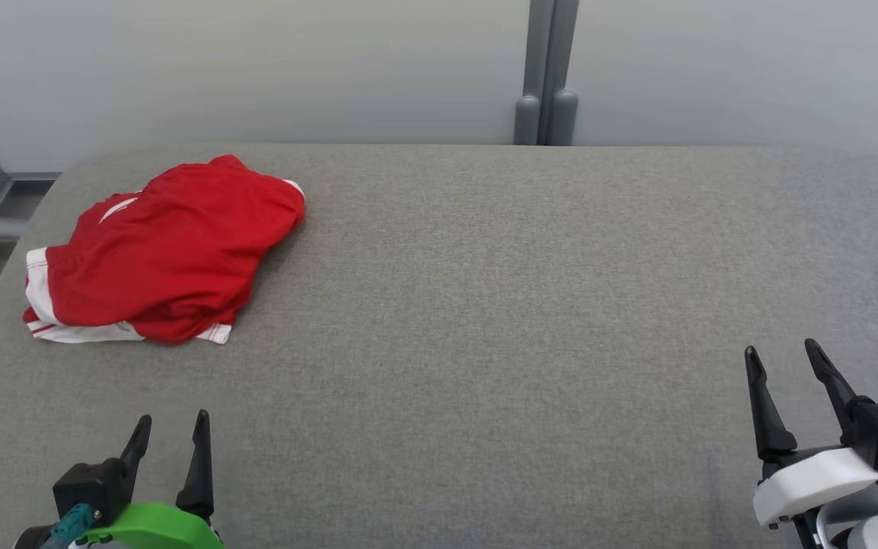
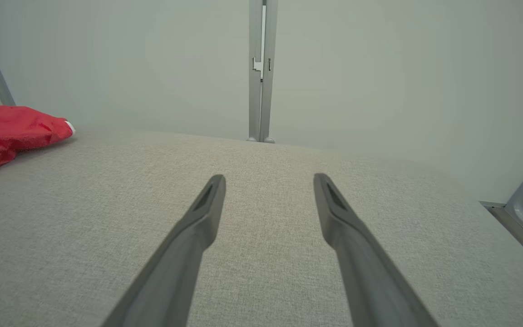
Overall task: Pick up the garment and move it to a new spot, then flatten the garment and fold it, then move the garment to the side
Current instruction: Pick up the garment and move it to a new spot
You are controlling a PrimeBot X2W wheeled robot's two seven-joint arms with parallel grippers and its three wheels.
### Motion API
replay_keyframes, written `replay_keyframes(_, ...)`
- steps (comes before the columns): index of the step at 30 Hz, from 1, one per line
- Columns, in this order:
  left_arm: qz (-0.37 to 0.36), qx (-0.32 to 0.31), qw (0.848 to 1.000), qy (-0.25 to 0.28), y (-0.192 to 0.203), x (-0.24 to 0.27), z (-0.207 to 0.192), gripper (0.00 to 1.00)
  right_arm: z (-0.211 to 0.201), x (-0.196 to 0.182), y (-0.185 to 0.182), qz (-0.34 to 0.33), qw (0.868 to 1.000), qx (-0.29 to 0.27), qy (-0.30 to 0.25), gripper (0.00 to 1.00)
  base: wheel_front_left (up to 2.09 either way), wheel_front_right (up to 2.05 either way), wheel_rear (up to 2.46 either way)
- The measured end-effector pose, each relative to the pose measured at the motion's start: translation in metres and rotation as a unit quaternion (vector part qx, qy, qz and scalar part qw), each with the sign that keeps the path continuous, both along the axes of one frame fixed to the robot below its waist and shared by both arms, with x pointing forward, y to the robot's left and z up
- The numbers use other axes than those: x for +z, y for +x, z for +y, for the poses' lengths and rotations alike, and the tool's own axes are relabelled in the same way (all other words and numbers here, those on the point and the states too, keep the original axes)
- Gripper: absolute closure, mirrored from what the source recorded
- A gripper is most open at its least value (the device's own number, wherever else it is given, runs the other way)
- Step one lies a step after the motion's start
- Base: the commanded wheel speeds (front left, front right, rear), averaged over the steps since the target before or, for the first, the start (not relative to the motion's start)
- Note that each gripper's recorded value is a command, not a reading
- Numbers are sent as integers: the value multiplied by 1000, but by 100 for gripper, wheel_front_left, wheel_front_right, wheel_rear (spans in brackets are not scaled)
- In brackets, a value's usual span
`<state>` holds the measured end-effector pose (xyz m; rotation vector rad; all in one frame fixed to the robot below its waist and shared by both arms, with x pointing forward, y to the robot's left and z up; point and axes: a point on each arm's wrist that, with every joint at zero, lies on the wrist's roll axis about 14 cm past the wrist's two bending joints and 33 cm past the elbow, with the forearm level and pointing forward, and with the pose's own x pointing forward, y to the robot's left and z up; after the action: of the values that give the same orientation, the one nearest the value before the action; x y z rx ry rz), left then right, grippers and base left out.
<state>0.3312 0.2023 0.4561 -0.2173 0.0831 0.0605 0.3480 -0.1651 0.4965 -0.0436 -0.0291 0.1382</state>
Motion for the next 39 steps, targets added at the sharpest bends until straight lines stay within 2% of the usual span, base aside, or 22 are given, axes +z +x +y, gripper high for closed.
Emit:
replay_keyframes(12, 4, 78, 997, 1, -35, -4, 45, 0, 60, 2, 15, -1, 996, 91, 6, 0, 0, 0, 0)
replay_keyframes(23, -5, 158, 987, -1, -75, -1, 89, 0, 114, 7, 14, -7, 986, 168, 13, 0, 0, 0, 0)
replay_keyframes(27, -2, 170, 985, -1, -85, -4, 95, 0, 118, 10, 13, -12, 984, 176, 10, 0, 0, 0, 0)
replay_keyframes(32, -7, 171, 985, -6, -78, 0, 96, 0, 119, 7, 15, -7, 984, 176, 11, 0, 0, 0, 0)
replay_keyframes(39, -29, 159, 986, -30, -22, 30, 103, 0, 125, -1, 21, 3, 983, 181, 22, 0, 0, 0, 0)
